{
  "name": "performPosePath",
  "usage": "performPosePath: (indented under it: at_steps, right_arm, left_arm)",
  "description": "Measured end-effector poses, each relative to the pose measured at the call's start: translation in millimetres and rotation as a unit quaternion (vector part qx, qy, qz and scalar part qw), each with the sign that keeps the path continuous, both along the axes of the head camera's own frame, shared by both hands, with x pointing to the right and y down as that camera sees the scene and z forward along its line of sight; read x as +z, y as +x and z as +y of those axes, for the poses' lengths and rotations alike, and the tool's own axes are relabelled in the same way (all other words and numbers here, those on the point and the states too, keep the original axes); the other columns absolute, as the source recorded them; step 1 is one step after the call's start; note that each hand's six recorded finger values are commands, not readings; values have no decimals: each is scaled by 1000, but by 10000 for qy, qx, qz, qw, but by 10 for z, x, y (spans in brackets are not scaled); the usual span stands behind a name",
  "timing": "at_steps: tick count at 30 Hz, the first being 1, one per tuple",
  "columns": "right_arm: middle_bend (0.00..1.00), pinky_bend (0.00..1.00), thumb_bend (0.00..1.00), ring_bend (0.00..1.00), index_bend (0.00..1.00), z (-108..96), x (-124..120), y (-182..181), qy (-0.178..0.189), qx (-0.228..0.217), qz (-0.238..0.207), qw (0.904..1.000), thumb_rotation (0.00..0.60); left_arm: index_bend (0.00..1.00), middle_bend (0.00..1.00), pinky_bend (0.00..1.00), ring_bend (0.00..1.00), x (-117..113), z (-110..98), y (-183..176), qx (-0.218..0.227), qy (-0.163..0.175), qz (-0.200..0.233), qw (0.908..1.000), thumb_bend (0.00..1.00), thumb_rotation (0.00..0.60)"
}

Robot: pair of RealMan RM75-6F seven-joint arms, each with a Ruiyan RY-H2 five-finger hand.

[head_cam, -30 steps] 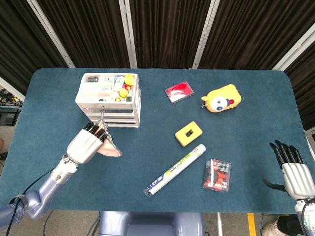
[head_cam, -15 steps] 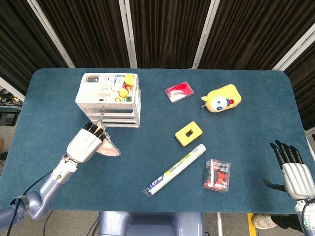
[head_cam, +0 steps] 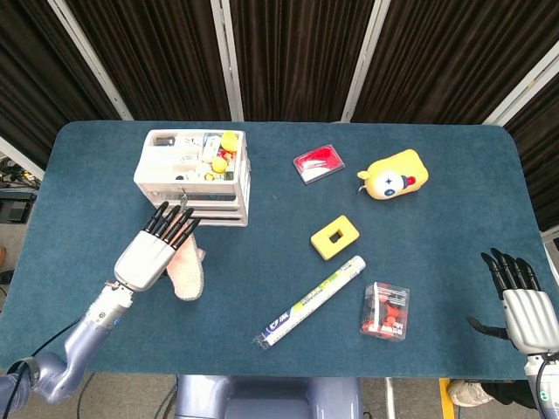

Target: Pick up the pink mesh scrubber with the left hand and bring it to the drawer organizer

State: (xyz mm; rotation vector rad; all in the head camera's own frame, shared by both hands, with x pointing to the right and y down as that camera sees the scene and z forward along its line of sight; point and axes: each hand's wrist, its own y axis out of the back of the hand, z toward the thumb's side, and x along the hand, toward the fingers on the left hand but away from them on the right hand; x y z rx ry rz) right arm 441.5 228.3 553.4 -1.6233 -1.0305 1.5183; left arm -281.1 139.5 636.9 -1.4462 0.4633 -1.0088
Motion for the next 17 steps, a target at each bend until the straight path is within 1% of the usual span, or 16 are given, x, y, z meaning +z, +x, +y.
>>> performPosePath:
  at_steps: [4, 7, 11, 13, 16, 17]
  right_arm:
    - [0, 0, 3, 0, 0, 0, 1, 4, -6, 5, 6, 10000, 600]
    - [0, 0, 3, 0, 0, -2, 3, 1, -12, 0, 1, 10000, 600]
    - [0, 0, 3, 0, 0, 3, -6, -1, 4, -8, -9, 10000, 600]
    - [0, 0, 3, 0, 0, 5, -4, -3, -2, -21, -3, 10000, 600]
    - [0, 0, 3, 0, 0, 8, 1, -8, -14, -50, 14, 10000, 600]
    - [0, 0, 3, 0, 0, 9, 2, -10, -18, -65, 25, 10000, 600]
  left_arm:
    - [0, 0, 0, 0, -52, 78, -24, -59, -119, 91, 9999, 0, 551]
    - [0, 0, 0, 0, -125, 197, -57, -135, -277, 226, 9993, 0, 550]
    - [0, 0, 0, 0, -258, 461, -210, -260, -519, 296, 9979, 0, 540]
    - [0, 0, 0, 0, -353, 543, -316, -535, -554, 418, 9962, 0, 540]
    - [0, 0, 0, 0, -516, 663, -552, -1278, -629, 652, 9877, 0, 504]
    - [0, 0, 0, 0, -565, 704, -664, -1594, -653, 691, 9826, 0, 496]
